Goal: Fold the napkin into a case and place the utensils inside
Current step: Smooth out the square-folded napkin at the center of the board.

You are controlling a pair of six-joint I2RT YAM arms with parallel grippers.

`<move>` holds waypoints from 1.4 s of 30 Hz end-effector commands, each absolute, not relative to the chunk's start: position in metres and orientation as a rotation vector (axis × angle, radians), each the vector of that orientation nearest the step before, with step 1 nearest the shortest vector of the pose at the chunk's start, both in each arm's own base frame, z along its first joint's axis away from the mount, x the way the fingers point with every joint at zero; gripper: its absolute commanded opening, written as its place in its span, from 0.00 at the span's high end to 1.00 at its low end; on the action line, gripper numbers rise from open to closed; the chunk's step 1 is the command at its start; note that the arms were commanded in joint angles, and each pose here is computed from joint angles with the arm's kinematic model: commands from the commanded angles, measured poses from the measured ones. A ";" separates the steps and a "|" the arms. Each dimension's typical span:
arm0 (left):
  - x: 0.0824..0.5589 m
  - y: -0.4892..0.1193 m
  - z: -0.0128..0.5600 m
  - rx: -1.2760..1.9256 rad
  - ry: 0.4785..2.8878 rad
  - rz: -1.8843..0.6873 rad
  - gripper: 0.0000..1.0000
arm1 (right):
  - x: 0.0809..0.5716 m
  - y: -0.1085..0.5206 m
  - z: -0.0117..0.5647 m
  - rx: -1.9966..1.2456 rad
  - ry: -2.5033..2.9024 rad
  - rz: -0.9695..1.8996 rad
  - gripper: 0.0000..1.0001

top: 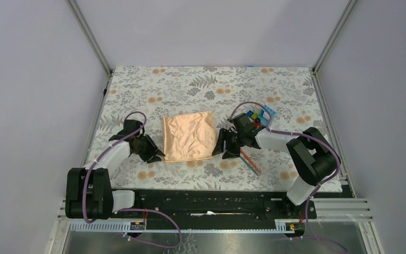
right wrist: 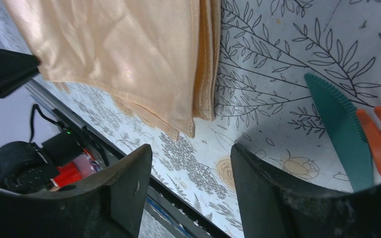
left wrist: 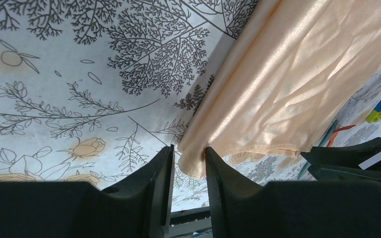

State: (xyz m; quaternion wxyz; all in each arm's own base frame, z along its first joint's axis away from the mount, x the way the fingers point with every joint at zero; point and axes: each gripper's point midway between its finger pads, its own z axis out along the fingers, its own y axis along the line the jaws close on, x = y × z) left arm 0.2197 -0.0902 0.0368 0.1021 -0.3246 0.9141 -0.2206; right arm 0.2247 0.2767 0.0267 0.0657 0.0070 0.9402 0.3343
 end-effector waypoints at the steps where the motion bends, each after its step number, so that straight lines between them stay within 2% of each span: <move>1: 0.222 -0.095 0.033 -0.944 2.701 -0.681 0.67 | 0.240 0.288 0.044 0.212 2.725 1.108 0.34; 5: 0.218 -0.095 0.028 -0.963 2.714 -0.675 0.85 | 0.241 0.288 0.041 0.353 2.703 1.136 0.34; 8: 0.216 -0.091 0.026 -1.007 2.703 -0.641 0.90 | 0.242 0.289 0.040 0.439 2.687 1.160 0.36; 11: 0.213 -0.088 0.023 -1.033 2.694 -0.613 1.00 | 0.240 0.290 0.038 0.511 2.682 1.188 0.40; 13: 0.212 -0.088 0.023 -1.039 2.693 -0.608 1.00 | 0.239 0.291 0.036 0.546 2.680 1.205 0.45; 19: 0.212 -0.087 0.022 -1.041 2.692 -0.602 1.00 | 0.237 0.296 0.029 0.589 2.684 1.247 0.52; 28: 0.214 -0.088 0.024 -1.027 2.688 -0.618 1.00 | 0.234 0.305 0.027 0.615 2.690 1.278 0.60; 36: 0.215 -0.089 0.025 -1.020 2.686 -0.623 1.00 | 0.230 0.303 0.026 0.623 2.694 1.263 0.61; 42: 0.215 -0.091 0.028 -1.009 2.685 -0.643 1.00 | 0.234 0.307 0.028 0.621 2.681 1.296 0.79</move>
